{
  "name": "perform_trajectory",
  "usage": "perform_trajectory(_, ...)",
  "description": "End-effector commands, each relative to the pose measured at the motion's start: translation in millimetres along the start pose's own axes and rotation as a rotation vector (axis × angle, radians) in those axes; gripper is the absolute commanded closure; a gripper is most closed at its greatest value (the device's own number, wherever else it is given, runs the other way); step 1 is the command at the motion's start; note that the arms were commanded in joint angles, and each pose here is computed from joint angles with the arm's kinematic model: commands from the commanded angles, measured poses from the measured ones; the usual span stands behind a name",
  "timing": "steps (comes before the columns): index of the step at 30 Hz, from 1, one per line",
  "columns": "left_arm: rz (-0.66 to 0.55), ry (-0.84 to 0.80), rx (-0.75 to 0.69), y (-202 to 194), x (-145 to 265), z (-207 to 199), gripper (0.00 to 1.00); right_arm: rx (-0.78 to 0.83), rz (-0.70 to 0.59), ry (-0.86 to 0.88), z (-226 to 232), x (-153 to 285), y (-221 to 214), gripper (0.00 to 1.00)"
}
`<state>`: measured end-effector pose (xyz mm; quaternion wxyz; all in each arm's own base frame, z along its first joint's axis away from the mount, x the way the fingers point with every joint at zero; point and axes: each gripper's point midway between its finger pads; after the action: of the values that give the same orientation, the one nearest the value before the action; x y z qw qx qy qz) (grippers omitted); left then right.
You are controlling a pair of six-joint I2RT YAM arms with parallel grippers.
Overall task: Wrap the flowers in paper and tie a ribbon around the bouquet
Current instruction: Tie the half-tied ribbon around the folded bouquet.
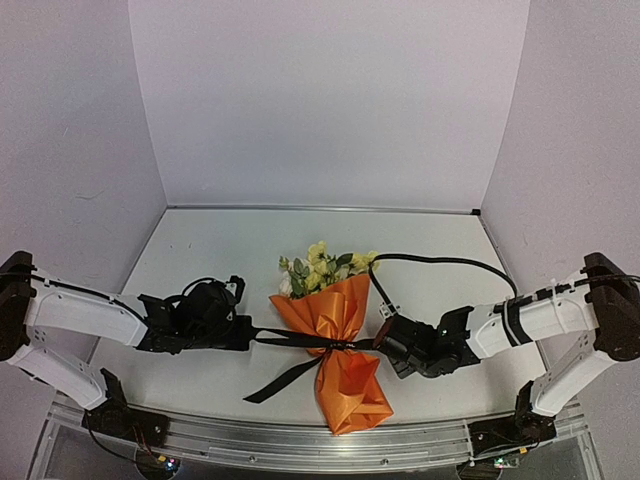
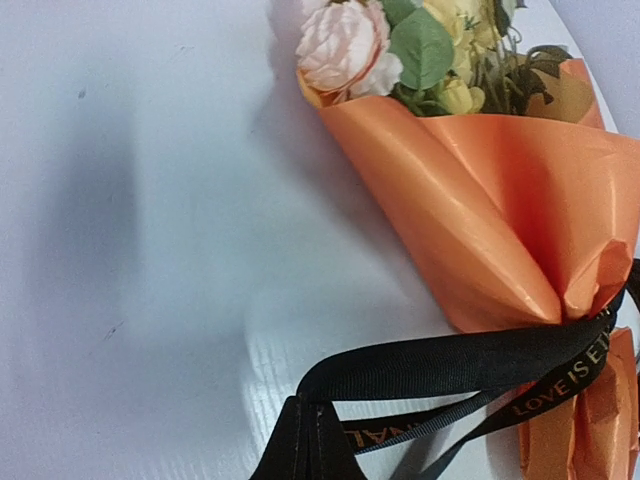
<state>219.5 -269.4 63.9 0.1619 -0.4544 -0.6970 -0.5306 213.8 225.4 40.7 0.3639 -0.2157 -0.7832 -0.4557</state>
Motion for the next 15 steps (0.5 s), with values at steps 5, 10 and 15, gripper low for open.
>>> perform_trajectory(5,-0.009,0.097,0.149,-0.9,0.7,46.2,1.00,0.009,0.005,-0.108,-24.5,8.0,-2.4,1.00)
perform_trajectory(10,-0.002,0.083,0.257,-3.4,-1.2,67.4,1.00,-0.011,0.026,-0.152,-38.9,4.7,-21.0,1.00)
perform_trajectory(15,0.012,0.096,0.331,-3.7,-1.9,86.4,1.00,-0.080,0.050,-0.176,-54.5,1.1,-37.5,1.00)
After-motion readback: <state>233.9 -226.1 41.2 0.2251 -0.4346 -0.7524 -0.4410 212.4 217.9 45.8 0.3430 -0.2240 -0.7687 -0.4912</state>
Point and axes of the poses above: each gripper's point midway between its finger pads, its own x axis back along the fingers, its own z axis along the line the jaws close on, y = z × x
